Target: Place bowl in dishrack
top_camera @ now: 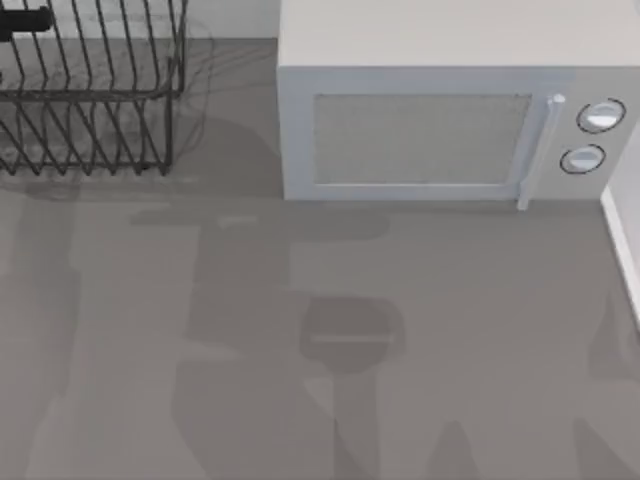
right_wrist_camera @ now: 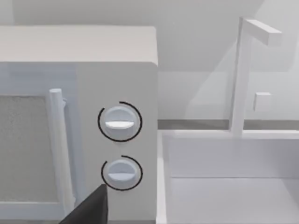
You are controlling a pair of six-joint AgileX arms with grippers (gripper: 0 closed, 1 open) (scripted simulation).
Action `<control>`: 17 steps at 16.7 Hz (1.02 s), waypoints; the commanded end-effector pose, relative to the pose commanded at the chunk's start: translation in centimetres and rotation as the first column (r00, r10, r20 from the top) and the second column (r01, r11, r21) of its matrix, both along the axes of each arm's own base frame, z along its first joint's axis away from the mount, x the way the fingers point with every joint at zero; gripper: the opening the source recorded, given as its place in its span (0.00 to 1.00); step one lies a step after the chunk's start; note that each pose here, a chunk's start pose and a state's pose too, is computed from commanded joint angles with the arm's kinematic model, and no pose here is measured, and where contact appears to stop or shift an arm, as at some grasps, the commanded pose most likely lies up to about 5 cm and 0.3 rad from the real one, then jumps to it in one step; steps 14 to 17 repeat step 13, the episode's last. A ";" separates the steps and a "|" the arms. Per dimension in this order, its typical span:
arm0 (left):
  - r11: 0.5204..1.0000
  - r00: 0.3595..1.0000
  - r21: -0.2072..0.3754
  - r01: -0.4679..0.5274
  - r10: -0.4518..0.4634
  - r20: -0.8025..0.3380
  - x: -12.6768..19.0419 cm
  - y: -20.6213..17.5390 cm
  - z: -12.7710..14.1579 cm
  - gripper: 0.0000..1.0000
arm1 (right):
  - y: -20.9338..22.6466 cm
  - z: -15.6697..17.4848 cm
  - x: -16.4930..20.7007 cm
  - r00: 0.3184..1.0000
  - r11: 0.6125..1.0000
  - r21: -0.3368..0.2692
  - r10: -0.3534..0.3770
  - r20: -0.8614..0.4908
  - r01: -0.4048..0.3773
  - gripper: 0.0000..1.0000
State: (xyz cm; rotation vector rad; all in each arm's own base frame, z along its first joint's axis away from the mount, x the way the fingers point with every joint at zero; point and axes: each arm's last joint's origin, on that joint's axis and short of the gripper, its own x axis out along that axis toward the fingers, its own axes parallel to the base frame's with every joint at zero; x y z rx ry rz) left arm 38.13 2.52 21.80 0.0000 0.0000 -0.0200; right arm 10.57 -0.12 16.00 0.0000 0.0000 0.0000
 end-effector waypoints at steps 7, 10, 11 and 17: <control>1.000 1.000 0.000 0.000 0.000 0.000 0.0 0.0 0.0 0.98 | 0.0 0.0 0.0 1.000 1.000 0.000 0.000 0.000 0.000 1.00; 1.000 1.000 0.000 0.000 0.000 0.000 0.0 0.0 0.0 1.00 | 0.0 0.0 0.0 1.000 1.000 0.000 0.000 0.000 0.000 1.00; 1.000 1.000 0.000 0.000 0.000 0.000 0.0 0.0 0.0 1.00 | 0.0 0.0 0.0 1.000 1.000 0.000 0.000 0.000 0.000 1.00; 1.000 1.000 0.000 0.000 0.000 0.000 0.0 0.0 0.0 1.00 | 0.0 0.0 0.0 1.000 1.000 0.000 0.000 0.000 0.000 1.00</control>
